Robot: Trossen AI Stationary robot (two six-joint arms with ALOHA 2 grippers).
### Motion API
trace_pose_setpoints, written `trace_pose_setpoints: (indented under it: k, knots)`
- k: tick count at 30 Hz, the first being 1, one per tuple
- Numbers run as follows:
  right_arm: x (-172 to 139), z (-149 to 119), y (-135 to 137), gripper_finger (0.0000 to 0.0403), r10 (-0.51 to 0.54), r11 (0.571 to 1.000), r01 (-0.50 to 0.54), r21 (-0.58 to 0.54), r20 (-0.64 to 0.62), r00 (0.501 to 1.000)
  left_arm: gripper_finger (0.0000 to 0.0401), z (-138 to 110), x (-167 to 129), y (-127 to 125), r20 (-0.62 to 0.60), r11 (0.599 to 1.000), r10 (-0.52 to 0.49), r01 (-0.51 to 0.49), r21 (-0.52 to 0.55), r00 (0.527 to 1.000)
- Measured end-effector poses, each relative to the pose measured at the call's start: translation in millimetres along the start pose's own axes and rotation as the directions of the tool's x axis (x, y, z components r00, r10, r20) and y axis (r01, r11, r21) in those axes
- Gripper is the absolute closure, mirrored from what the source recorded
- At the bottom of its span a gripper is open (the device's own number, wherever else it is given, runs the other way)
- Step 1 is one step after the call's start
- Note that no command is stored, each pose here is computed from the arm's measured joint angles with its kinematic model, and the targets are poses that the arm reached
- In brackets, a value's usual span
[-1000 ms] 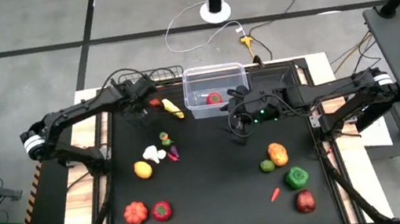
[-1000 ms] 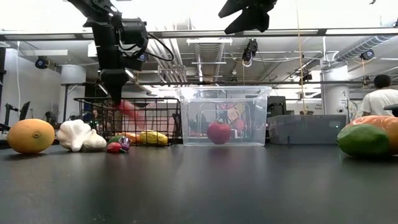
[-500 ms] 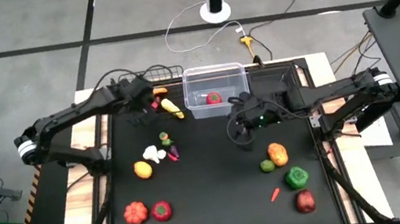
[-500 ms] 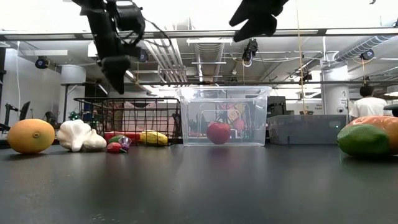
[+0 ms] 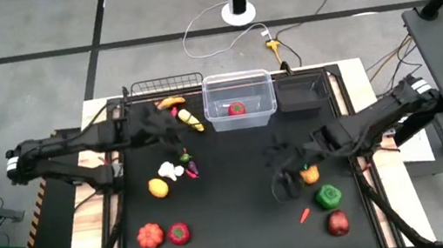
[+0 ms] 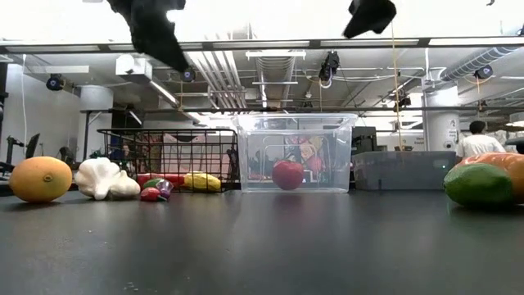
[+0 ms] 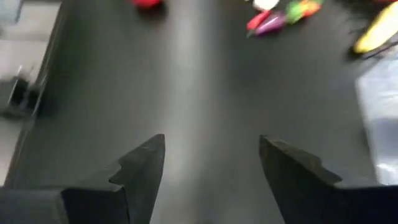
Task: Sort produce into baskets
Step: Put the small orange chili pepper into the black bin
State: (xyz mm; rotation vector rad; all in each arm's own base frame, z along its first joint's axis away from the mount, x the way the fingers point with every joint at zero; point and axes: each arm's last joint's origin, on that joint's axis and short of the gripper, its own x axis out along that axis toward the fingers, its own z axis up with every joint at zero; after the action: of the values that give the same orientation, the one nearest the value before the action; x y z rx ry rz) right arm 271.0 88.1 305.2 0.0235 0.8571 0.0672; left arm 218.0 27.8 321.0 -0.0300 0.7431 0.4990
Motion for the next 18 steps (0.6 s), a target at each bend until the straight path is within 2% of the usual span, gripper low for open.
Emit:
trace_pose_setpoints:
  k: [2,5,8,12,18]
  knots:
    - [3.1,-7.6,14.9,0.0158,0.023,0.999,-0.024,-0.027,-0.05,0.998,0.0204,1.1,-4.7,-14.5,0.044,0.999,-0.035,0.034,0.011,0.998]
    - [10.8,-17.9,38.3,0.0165,0.078,0.995,-0.084,-0.053,-0.119,0.99,0.0204,1.3,-10.8,-35.6,0.106,0.999,-0.033,0.03,0.033,0.994]
    - [18.5,-28.5,58.2,0.0169,0.11,0.993,-0.115,-0.016,-0.183,0.977,0.0204,-1.6,-16.0,-53.9,0.139,0.998,-0.043,0.035,0.056,0.989]
    - [23.7,-47.0,82.3,0.0176,0.107,0.994,-0.104,0.027,-0.279,0.954,0.0204,-7.0,-17.5,-71.2,0.135,0.996,-0.07,0.062,0.059,0.988]
    - [36.9,-75.5,112.1,0.0179,0.062,0.995,-0.087,-0.043,-0.406,0.912,0.0204,-11.4,-9.3,-84.7,0.103,0.996,-0.075,0.07,0.058,0.992]
